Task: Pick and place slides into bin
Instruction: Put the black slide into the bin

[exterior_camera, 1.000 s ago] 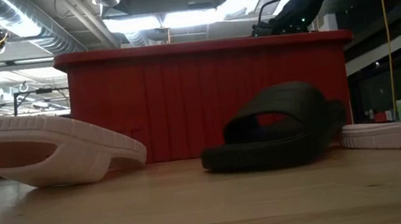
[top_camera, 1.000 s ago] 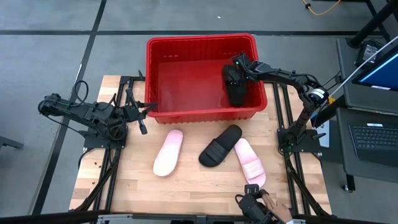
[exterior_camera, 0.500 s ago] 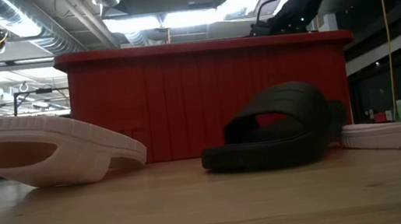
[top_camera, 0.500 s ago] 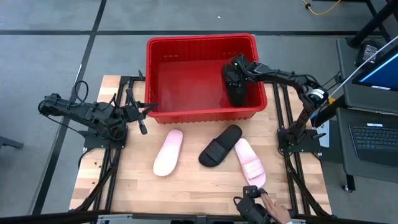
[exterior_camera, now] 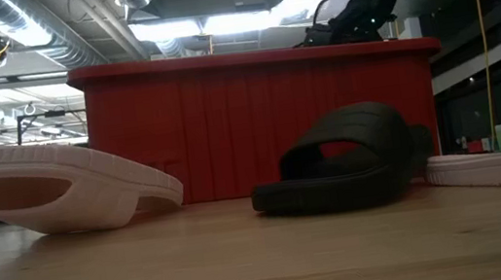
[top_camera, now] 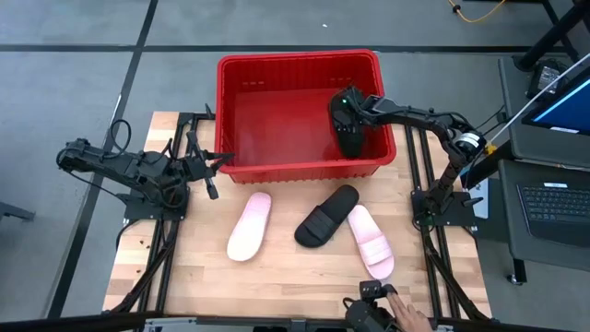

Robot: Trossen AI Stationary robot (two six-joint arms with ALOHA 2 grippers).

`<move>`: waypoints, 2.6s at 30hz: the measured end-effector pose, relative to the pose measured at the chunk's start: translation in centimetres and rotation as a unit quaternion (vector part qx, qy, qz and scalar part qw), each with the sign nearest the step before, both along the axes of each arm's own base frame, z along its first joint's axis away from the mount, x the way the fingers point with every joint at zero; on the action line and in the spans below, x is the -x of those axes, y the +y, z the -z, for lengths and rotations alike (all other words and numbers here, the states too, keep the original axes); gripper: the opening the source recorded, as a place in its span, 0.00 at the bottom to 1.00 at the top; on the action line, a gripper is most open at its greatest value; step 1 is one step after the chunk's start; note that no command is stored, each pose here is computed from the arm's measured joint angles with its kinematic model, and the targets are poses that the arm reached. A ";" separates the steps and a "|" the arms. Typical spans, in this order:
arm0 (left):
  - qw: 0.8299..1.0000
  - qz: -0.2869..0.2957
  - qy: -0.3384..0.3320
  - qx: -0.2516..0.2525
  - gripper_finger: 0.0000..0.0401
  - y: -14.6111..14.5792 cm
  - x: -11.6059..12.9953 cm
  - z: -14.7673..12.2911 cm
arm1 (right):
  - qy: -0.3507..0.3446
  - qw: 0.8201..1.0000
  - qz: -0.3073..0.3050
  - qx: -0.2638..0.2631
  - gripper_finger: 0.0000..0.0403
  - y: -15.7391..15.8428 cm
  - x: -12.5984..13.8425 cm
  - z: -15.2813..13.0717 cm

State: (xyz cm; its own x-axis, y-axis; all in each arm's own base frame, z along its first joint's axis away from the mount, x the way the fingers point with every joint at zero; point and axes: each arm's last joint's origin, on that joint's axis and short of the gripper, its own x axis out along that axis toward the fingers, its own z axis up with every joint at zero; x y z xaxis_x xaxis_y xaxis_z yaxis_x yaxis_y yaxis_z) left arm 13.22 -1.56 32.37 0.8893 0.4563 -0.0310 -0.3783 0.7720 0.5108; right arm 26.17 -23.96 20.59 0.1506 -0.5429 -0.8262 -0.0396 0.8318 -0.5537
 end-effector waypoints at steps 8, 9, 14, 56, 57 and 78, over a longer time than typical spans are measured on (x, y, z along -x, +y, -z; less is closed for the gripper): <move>1.000 0.000 -0.002 0.003 0.00 0.0 0.0 0.0 | 0.014 1.000 0.020 0.010 0.58 0.0 0.2 0.0; 1.000 0.000 -0.003 0.006 0.00 0.0 0.0 0.0 | 0.014 1.000 0.020 0.010 0.58 0.0 0.2 0.0; 1.000 0.000 -0.005 0.010 0.01 0.0 0.0 0.0 | 0.007 0.999 0.030 0.009 0.58 -0.2 0.0 -0.8; 1.000 0.018 0.006 0.013 0.01 -0.1 0.0 0.3 | -0.009 0.994 0.107 -0.023 0.04 4.2 -2.6 -9.7; 1.000 0.018 0.006 0.013 0.01 -0.1 0.0 0.3 | -0.008 0.993 0.113 -0.015 0.02 4.3 -2.5 -9.9; 0.999 0.023 -0.007 0.033 0.00 -0.1 -0.1 0.2 | -0.219 0.970 0.101 0.004 0.01 11.7 3.6 -19.3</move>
State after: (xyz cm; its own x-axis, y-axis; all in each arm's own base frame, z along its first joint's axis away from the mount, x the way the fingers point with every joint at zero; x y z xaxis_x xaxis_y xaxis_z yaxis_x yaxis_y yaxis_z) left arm 13.28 -1.69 32.18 0.9099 0.4121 -0.0474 -0.3483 0.8210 0.4524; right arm 22.60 -12.25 39.89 0.3765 -0.6038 -0.7026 0.3645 0.7938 -0.4869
